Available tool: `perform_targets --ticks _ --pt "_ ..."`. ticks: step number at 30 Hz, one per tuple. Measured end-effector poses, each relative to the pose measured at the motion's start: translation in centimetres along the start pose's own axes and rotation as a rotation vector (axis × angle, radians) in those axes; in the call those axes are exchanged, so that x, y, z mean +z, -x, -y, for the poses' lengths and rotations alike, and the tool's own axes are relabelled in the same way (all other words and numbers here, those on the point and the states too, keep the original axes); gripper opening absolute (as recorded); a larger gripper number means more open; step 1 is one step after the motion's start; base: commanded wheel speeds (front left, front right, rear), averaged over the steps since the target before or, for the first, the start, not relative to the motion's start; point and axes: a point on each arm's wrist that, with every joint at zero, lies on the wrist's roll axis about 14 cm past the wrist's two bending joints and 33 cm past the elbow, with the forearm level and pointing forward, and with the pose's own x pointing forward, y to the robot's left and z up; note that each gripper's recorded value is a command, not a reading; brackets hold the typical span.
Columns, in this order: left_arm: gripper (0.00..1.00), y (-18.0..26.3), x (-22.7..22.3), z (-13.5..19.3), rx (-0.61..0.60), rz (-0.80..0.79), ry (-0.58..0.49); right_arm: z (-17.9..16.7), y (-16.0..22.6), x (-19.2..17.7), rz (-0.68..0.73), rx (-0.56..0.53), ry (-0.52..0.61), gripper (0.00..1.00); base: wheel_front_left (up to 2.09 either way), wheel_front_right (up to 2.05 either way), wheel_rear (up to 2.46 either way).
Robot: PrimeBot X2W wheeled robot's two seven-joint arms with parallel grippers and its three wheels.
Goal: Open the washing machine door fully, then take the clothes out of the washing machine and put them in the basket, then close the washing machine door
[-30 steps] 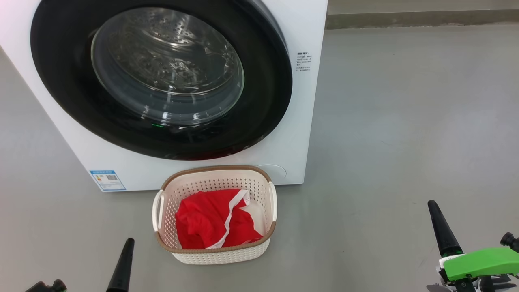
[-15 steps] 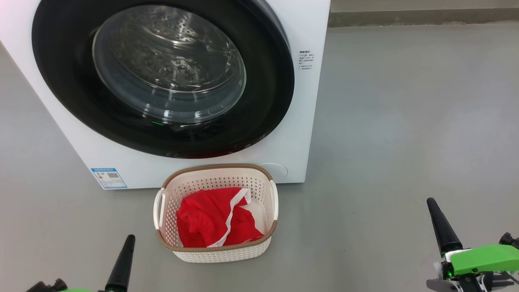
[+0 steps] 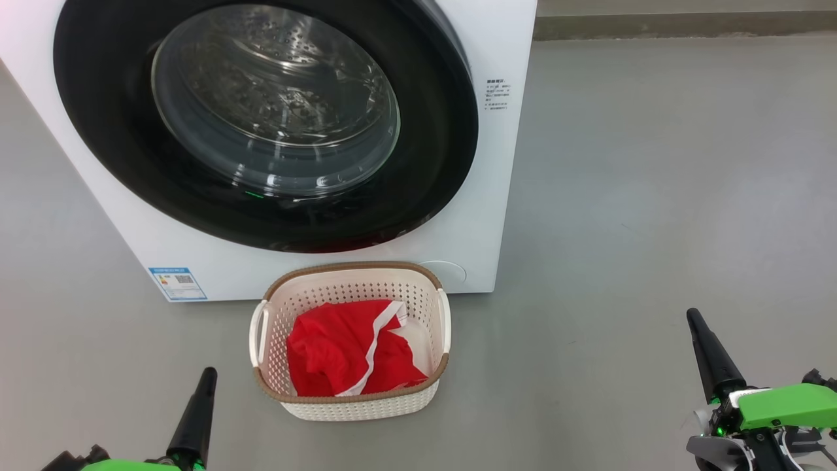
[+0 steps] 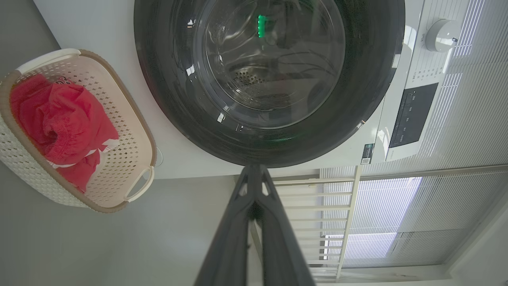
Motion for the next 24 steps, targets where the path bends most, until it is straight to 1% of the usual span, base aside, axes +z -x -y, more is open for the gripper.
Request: perform_targets --ticks 6,24 --pt "0.0 -0.41 -0.07 0.47 -0.019 -0.002 0.062 -0.09 -0.27 -0.15 -0.009 0.004 -0.064 0.0 0.0 0.0 0.0" --pt "0.0 -0.43 0.02 0.51 -0.023 0.002 0.064 -0.26 -0.4 -0.08 -0.007 0.009 -0.068 0.0 0.0 0.0 0.0"
